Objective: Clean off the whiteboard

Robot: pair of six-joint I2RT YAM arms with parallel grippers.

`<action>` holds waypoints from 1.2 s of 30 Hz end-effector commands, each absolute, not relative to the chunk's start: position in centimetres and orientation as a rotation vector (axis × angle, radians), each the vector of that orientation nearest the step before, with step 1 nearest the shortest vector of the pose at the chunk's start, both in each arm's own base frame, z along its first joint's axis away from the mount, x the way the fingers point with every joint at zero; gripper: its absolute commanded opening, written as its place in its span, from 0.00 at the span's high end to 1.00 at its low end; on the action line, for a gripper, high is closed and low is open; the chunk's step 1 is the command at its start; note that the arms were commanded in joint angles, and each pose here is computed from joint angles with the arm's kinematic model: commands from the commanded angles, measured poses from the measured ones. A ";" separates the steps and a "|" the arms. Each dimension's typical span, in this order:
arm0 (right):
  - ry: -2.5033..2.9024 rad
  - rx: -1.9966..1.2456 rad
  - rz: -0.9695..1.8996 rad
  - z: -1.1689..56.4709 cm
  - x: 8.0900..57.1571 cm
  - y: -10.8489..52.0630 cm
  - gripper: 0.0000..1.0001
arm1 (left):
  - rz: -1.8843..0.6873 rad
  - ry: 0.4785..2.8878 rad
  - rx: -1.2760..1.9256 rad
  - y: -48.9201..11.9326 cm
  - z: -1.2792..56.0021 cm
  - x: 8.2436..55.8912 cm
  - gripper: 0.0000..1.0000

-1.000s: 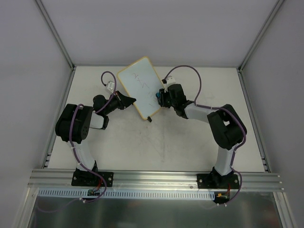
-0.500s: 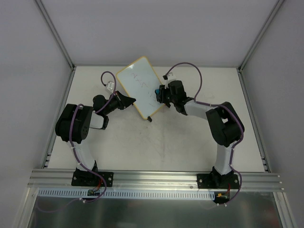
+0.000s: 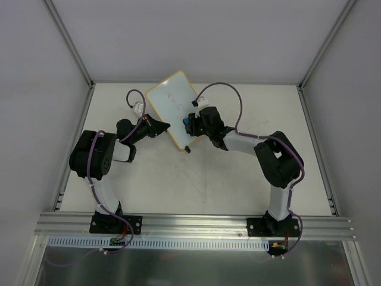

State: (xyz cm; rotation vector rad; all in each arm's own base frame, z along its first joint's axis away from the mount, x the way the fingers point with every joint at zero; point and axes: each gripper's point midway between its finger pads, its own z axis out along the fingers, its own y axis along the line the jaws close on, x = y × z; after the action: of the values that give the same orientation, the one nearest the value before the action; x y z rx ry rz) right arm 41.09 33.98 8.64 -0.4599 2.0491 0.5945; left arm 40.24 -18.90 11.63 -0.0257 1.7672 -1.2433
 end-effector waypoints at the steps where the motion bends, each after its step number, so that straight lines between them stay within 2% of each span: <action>1: 2.095 -0.563 0.639 7.4 37.1 36.5 1.00 | -1.221 1.409 0.271 -20.1 19.3 39.4 1.00; 5: 2.115 -0.596 0.606 6.2 35.6 37.5 1.00 | -1.222 1.411 0.270 -20.1 19.2 39.4 1.00; 10: 2.126 -0.557 0.555 5.7 36.0 36.9 1.00 | -1.221 1.409 0.273 -20.1 19.3 39.3 1.00; 14: 2.172 -0.510 0.624 6.0 36.4 35.9 1.00 | -1.220 1.403 0.278 -20.1 19.6 39.3 1.00; 23: 2.240 -0.298 0.695 5.8 39.2 31.0 1.00 | -1.219 1.400 0.286 -20.1 19.7 39.2 1.00; 36: 2.269 -0.193 0.526 5.5 42.2 26.9 1.00 | -1.217 1.401 0.291 -20.1 19.6 39.0 1.00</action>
State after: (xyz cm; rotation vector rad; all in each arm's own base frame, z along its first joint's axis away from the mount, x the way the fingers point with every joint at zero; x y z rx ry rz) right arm 41.18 28.33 5.38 -0.2391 2.2513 0.6027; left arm 40.13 -18.99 11.65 -0.0183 1.7673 -1.2482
